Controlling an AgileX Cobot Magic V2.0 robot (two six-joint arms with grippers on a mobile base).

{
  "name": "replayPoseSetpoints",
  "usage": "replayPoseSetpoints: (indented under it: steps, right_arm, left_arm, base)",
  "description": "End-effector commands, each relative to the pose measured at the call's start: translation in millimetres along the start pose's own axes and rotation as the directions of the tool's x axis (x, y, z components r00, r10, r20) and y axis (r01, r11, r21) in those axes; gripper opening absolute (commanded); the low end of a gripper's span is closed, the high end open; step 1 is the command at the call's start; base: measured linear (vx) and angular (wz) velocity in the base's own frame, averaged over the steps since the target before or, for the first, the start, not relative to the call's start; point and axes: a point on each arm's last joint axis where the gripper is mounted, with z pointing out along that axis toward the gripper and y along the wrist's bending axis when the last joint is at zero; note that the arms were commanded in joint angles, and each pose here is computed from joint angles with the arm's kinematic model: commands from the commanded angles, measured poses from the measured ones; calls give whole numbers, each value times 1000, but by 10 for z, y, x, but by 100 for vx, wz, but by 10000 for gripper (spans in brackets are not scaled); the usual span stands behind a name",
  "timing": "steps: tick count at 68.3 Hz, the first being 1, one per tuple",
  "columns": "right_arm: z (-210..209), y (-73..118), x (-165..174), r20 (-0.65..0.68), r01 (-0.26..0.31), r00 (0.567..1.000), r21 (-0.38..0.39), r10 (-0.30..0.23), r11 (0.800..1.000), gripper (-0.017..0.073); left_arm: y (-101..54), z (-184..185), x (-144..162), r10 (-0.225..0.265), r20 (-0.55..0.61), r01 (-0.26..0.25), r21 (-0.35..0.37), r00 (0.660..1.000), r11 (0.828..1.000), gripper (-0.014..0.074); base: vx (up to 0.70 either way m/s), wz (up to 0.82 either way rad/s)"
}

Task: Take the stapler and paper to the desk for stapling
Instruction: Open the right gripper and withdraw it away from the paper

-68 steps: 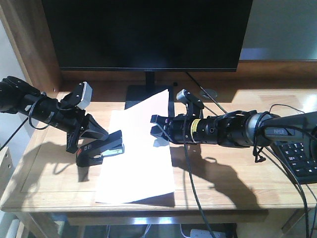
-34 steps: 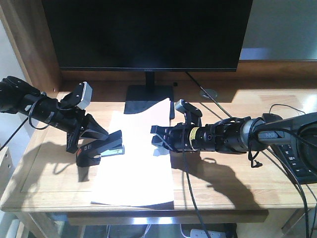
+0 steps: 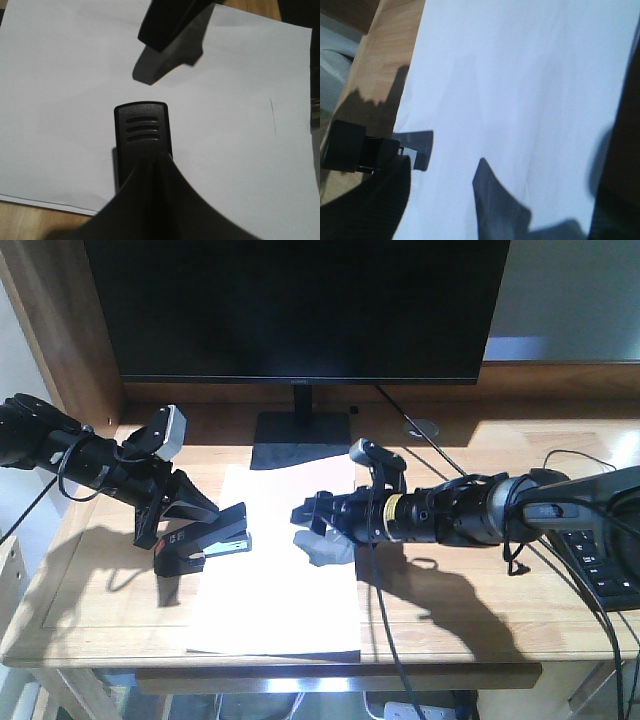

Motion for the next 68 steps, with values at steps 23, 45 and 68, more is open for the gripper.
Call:
replayPoseSetpoints:
  steps: [23,45,68]
  right_arm:
    - [-1082,695,-703,194,410,860,285,-471,866,580]
    - [-2140,1033,-607,302,443,708,515,-639,734,568]
    - [-2917,1090,93,382,421,645,545,-662,725,568]
  left_arm:
    - [-19,-176,-308,46,69,-44,-32,997,999,-6]
    - [-19,-176,-308,46,69,-44,-32,997,999,-6]
    - [-19,-176,-308,46,69,-44,-32,997,999,-6]
  base:
    - [0,0]
    - [0,0]
    - [0,0]
